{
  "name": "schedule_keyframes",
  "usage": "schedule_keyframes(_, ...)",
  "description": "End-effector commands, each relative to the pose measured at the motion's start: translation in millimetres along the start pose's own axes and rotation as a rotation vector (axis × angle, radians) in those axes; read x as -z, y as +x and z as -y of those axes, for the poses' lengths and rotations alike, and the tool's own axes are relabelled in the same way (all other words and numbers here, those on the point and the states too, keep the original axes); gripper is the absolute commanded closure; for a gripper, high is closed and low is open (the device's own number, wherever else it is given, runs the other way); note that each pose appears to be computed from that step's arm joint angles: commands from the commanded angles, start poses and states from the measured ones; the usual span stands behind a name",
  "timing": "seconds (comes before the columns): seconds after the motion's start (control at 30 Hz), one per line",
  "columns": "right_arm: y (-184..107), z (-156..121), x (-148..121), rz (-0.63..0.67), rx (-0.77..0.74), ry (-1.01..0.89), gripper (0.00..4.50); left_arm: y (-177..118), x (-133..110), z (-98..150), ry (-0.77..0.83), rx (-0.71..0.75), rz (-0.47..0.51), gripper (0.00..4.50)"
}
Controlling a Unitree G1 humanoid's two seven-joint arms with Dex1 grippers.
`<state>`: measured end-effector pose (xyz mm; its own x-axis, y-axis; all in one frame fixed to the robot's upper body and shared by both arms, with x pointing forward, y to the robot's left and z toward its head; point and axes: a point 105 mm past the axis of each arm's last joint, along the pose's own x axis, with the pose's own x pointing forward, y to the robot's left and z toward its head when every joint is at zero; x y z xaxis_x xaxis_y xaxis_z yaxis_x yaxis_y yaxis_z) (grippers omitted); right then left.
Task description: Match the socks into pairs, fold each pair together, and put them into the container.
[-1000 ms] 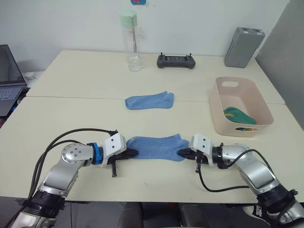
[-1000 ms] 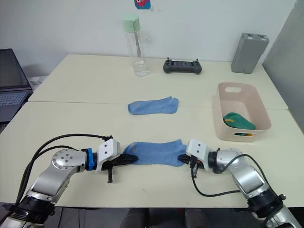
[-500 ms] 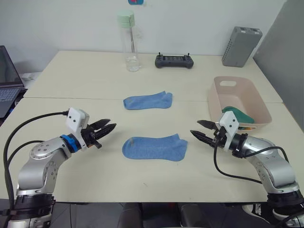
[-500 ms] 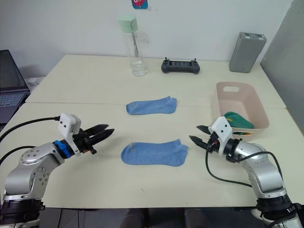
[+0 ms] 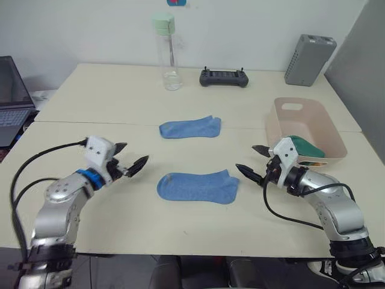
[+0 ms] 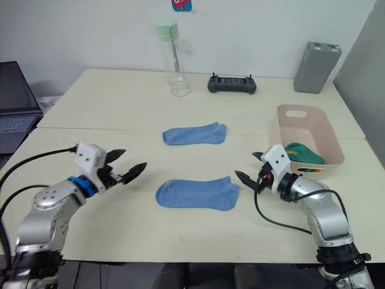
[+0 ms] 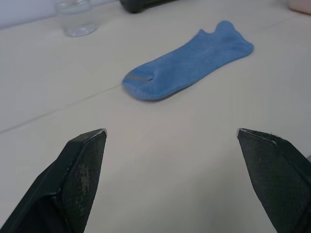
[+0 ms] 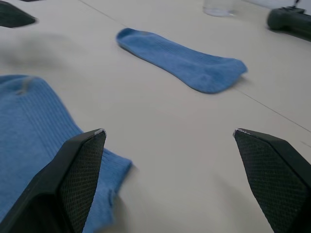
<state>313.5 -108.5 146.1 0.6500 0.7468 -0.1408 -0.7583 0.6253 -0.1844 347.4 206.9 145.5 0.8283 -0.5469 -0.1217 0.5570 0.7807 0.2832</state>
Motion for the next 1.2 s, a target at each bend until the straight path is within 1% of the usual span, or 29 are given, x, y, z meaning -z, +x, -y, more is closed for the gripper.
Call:
schedule_keyframes(0.03,5,-6,-25,0.053,-0.034,-0.044,0.0,30,-13,10,0.072,0.049,0.023,0.03)
schedule_keyframes(0.13,9,-5,-30,0.058,-0.033,-0.05,0.0,58,-17,16,0.047,0.072,0.026,0.03)
schedule_keyframes(0.17,10,-5,-31,0.057,-0.033,-0.054,0.0,71,-18,23,0.047,0.104,0.019,0.03)
schedule_keyframes(0.23,11,-5,-32,0.054,-0.031,-0.06,0.0,87,-19,32,0.061,0.146,0.013,0.03)
schedule_keyframes(0.33,10,-5,-31,0.045,-0.021,-0.066,0.0,111,-10,38,0.068,0.142,-0.033,0.03)
schedule_keyframes(0.43,7,-5,-33,0.043,-0.008,-0.064,0.0,121,1,36,0.069,0.122,-0.08,0.03)
schedule_keyframes(0.63,3,-7,-33,0.038,0.012,-0.058,0.0,137,6,29,0.051,0.039,-0.112,0.03)
schedule_keyframes(0.77,3,-7,-34,0.039,0.02,-0.058,0.0,144,12,24,-0.023,-0.033,-0.159,0.03)
schedule_keyframes(0.87,4,-8,-35,0.04,0.022,-0.058,0.0,146,16,24,-0.053,-0.05,-0.187,0.6)
schedule_keyframes(0.9,4,-8,-35,0.041,0.021,-0.058,0.0,146,17,25,-0.055,-0.048,-0.193,0.88)
schedule_keyframes(1.03,6,-9,-36,0.044,0.018,-0.058,0.0,148,18,26,-0.1,-0.045,-0.21,2.11)
schedule_keyframes(1.17,7,-8,-36,0.045,0.019,-0.059,0.0,149,17,26,-0.089,-0.04,-0.209,3.34)
schedule_keyframes(1.2,7,-8,-36,0.046,0.02,-0.058,0.0,149,16,26,-0.088,-0.036,-0.205,3.71)
